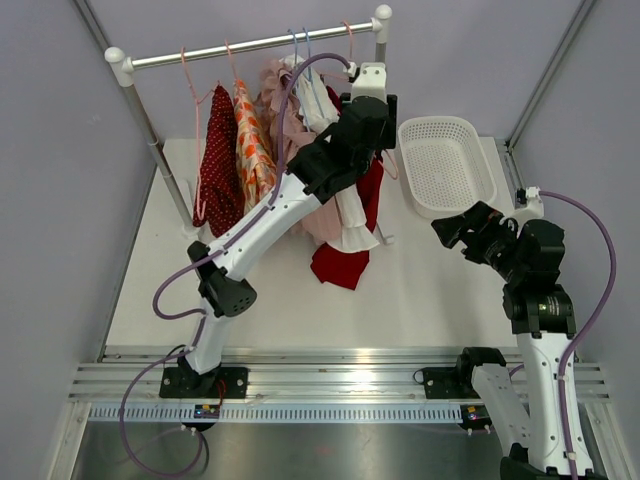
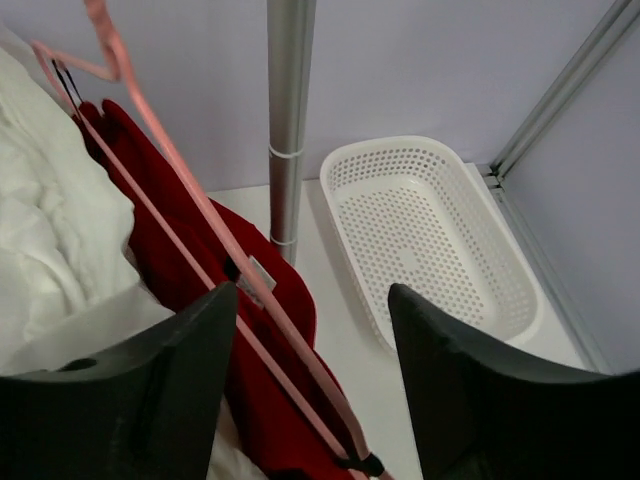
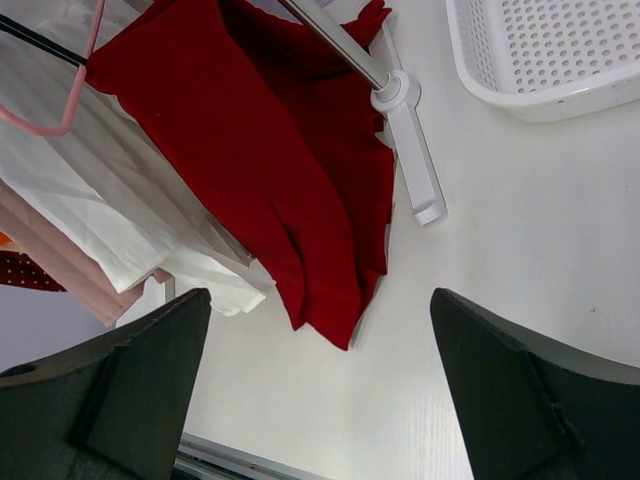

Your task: Remove the skirt from the hanger

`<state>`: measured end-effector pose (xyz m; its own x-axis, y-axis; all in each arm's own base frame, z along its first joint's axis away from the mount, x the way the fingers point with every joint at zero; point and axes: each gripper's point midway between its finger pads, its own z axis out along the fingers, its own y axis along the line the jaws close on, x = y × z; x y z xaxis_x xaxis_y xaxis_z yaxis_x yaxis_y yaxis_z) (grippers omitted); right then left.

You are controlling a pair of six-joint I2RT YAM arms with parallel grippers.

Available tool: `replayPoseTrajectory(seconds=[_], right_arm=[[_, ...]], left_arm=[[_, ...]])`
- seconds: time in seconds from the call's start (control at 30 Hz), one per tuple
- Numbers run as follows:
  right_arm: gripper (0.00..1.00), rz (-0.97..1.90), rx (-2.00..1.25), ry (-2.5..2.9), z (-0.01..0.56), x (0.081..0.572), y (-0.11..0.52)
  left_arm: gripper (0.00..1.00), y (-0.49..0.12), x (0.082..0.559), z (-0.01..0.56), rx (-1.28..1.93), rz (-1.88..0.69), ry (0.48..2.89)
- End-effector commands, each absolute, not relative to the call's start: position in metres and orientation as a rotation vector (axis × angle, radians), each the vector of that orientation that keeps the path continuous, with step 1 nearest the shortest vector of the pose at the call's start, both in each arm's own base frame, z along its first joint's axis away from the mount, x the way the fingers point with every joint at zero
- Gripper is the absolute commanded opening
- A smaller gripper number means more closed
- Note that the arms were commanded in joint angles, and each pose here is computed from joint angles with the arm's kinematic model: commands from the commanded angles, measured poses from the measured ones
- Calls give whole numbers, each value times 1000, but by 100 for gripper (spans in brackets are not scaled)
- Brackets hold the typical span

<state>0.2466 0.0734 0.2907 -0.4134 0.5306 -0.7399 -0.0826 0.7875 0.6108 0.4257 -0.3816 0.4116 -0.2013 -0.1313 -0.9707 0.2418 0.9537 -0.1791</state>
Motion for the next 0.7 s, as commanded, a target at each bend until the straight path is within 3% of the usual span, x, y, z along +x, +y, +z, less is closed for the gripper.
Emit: replayPoseTrajectory(seconds=[0.0, 0.1, 0.2, 0.4, 0.67], right_arm=[[99, 700, 313, 1880, 292, 248, 74], [99, 710, 312, 1880, 291, 249, 75], [99, 722, 301, 1873, 294, 252, 77], [98, 921, 92, 1833, 328, 257, 113], [98, 750, -97, 1842, 380, 281, 170]], left_arm=[[52, -378, 434, 437, 3, -417, 1673], [16, -367, 439, 439, -44, -421, 1671], [0, -359, 436, 448, -52, -408, 1655], [0, -350, 428, 469, -49, -430, 1621], [0, -347, 400, 524, -141, -681, 1532]])
